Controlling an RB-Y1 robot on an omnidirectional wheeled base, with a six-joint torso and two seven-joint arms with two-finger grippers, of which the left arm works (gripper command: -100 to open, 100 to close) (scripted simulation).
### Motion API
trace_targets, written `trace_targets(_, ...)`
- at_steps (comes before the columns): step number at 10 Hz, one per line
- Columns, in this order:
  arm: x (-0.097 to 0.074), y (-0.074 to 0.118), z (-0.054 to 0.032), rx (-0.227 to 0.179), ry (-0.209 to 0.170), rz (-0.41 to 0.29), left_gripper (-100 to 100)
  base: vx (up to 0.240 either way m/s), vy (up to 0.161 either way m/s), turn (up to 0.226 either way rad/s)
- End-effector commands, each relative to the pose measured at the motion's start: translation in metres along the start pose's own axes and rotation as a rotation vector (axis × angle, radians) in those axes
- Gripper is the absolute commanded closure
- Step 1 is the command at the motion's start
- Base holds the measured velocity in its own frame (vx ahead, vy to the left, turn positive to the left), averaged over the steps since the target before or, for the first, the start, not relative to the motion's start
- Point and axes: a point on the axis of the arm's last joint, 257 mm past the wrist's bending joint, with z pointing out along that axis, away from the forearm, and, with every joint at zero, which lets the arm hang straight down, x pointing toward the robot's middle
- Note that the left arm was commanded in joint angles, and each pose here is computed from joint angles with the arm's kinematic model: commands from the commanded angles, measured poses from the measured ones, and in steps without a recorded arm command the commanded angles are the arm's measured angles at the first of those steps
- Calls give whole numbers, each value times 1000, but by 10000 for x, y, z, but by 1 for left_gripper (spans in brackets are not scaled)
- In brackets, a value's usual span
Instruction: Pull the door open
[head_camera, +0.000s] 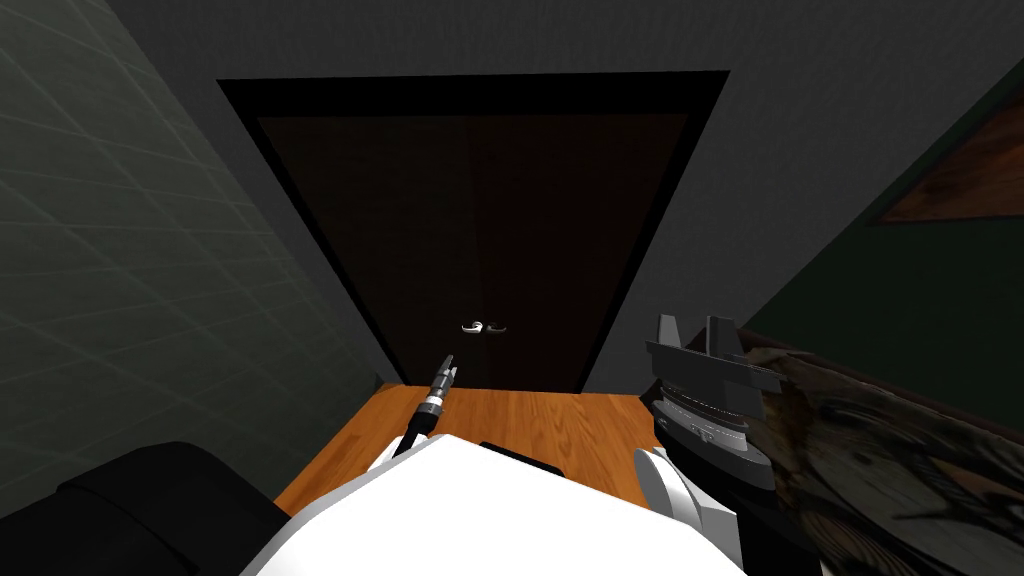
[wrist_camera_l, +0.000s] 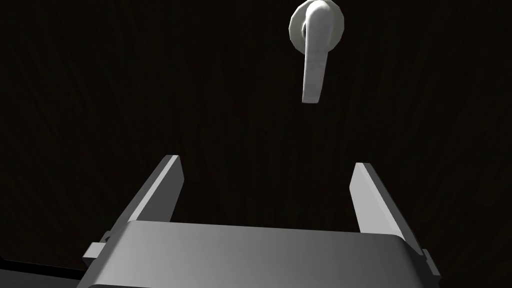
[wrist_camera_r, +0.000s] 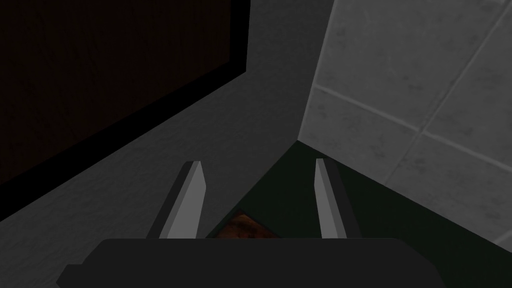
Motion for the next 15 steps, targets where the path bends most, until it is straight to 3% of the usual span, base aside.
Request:
trace_targets(1,-48,86,-31,-15,-9,-4,-100,130,37,-45)
trace_targets(6,-218,311,-124,-56,-34,-14,-100,142,26,-57)
trace_targets(8,-228,318,-130,-58,-34,-13,-100,103,28,-30)
trace_targets(9,-521,385,-257,-83,-78,3,-100,14,3,16)
trace_targets(11,-521,385,-257,-83,-78,3,-100,-3,-2,6)
trace_targets(12,-788,430,-376,-103,-119,18,-100,4,-2,-10)
trace_targets(13,-788,430,-376,-103,-119,18,-100,7,3,9)
trace_targets(15,-1106,462,-519,-123,-169,35,-100,35,9,-21)
